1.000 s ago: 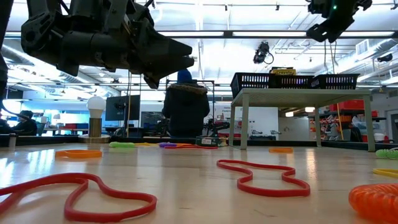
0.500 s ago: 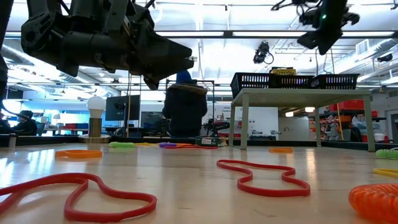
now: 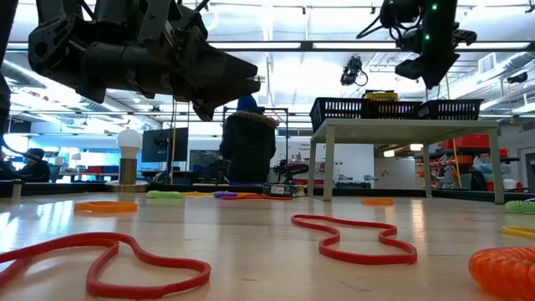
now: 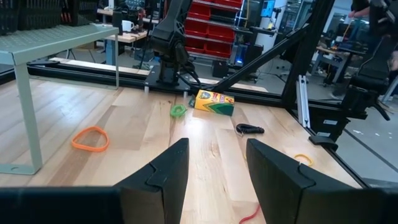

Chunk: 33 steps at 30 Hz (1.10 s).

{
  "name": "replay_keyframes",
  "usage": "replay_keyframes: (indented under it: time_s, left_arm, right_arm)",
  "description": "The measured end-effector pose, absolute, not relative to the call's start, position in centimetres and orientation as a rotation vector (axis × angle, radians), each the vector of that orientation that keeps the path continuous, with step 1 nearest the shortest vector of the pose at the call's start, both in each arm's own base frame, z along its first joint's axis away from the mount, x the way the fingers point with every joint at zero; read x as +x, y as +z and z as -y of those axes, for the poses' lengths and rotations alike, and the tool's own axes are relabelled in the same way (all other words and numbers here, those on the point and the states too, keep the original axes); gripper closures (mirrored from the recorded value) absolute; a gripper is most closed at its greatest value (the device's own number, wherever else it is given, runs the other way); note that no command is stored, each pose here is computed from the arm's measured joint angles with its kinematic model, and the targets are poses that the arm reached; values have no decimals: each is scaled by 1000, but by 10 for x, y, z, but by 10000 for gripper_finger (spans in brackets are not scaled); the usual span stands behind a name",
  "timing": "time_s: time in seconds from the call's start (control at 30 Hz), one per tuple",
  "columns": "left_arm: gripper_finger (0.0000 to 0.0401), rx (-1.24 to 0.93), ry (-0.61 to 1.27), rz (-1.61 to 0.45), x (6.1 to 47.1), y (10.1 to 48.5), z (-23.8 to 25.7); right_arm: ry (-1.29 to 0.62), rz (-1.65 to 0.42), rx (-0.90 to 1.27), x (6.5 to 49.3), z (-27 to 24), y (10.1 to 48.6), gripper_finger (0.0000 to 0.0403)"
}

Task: Pick & Place Office Desk Supplies
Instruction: Put the red rubber band into the right black basket on the shelf, then put the black spring keychain into the left black basket on the shelf

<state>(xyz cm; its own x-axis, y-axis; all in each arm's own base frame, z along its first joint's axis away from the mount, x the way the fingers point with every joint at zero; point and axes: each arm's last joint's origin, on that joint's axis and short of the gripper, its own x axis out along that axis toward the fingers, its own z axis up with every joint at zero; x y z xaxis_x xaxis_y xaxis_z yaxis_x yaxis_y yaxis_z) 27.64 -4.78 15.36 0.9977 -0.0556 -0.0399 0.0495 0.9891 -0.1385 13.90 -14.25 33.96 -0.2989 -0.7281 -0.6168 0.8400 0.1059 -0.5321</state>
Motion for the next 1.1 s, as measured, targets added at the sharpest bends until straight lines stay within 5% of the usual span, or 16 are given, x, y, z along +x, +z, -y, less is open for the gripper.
replay_keyframes:
  time_s: [0.2, 0.5, 0.83, 0.97, 1.1]
  left_arm:
    - [234, -143, -56, -44, 276, 154, 48]
    - [234, -151, -66, -45, 276, 154, 48]
    - [234, -155, -79, -46, 276, 154, 49]
    - [234, -155, -79, -46, 276, 154, 49]
    - [236, -166, -77, -45, 276, 154, 48]
  right_arm:
    - [-1463, -1103, 365, 132, 142, 334, 245]
    - [-1444, -1066, 552, 125, 147, 331, 209]
    - [-1624, -1022, 193, 135, 141, 339, 139]
    - [-1563, -1050, 65, 145, 131, 341, 149]
    - [-1452, -1018, 33, 156, 108, 342, 227]
